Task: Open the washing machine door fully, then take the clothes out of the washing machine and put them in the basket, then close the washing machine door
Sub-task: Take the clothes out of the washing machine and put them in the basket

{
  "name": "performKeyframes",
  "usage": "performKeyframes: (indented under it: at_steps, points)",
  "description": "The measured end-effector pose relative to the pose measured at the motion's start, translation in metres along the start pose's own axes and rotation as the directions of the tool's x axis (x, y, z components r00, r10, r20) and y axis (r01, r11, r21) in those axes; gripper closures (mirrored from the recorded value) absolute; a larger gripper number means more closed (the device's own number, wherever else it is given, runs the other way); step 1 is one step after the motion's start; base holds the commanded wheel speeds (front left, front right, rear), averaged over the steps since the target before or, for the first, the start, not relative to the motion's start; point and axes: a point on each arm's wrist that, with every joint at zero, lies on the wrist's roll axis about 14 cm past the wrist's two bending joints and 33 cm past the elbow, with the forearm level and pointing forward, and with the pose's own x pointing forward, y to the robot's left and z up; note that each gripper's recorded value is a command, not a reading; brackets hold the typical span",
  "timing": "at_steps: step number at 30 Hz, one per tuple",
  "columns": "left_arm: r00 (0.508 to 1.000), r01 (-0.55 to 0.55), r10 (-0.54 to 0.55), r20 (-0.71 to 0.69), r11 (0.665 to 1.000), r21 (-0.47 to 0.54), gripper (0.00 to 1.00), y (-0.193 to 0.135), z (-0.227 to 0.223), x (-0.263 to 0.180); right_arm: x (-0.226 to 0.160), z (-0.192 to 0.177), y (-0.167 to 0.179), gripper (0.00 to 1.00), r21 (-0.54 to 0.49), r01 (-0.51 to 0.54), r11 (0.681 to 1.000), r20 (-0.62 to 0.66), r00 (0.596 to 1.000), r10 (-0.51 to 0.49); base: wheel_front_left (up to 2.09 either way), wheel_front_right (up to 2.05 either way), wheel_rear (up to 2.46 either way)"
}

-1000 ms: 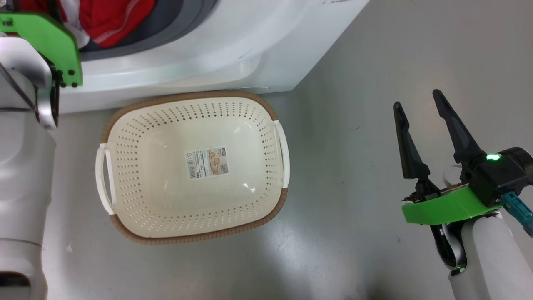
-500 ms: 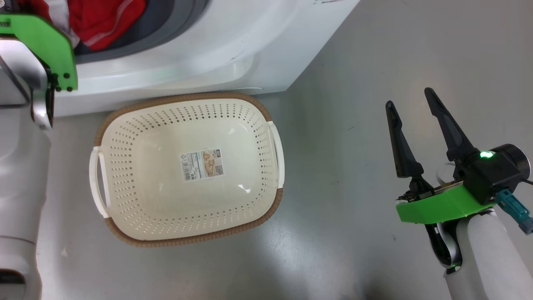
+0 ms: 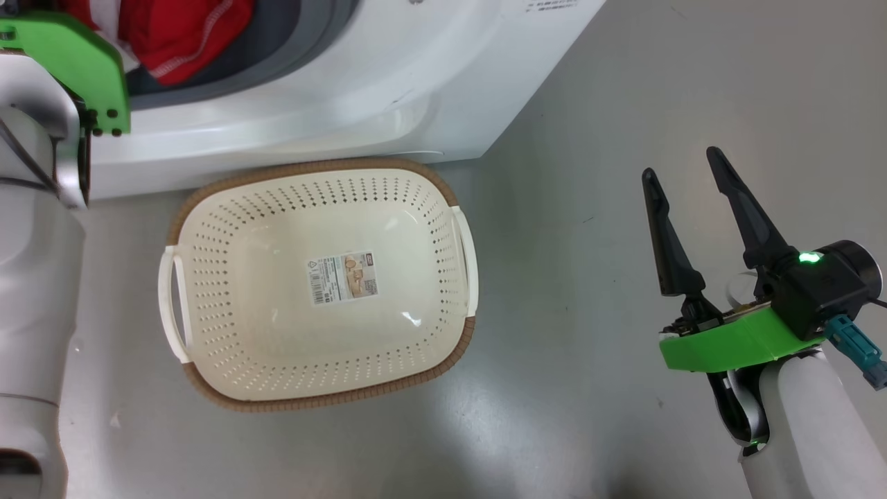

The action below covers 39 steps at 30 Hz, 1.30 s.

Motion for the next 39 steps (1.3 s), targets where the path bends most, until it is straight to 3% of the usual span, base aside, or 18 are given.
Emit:
performKeyframes:
  at_steps: [20,39]
  points:
    - [0.962,0.015,-0.008,0.273,1.000,-0.021,1.00,-0.002,0.048,-0.041,-0.004,0.025,0.008,0.00,0.006,-0.018,1.000,0.056,0.998,0.017,0.00,0.00,0.00]
    - [0.886,0.020,0.037,0.462,0.993,-0.118,1.00,0.002,0.070,-0.139,-0.036,0.057,0.015,0.00,0.010,-0.023,1.000,0.118,0.993,0.022,0.00,0.00,0.00]
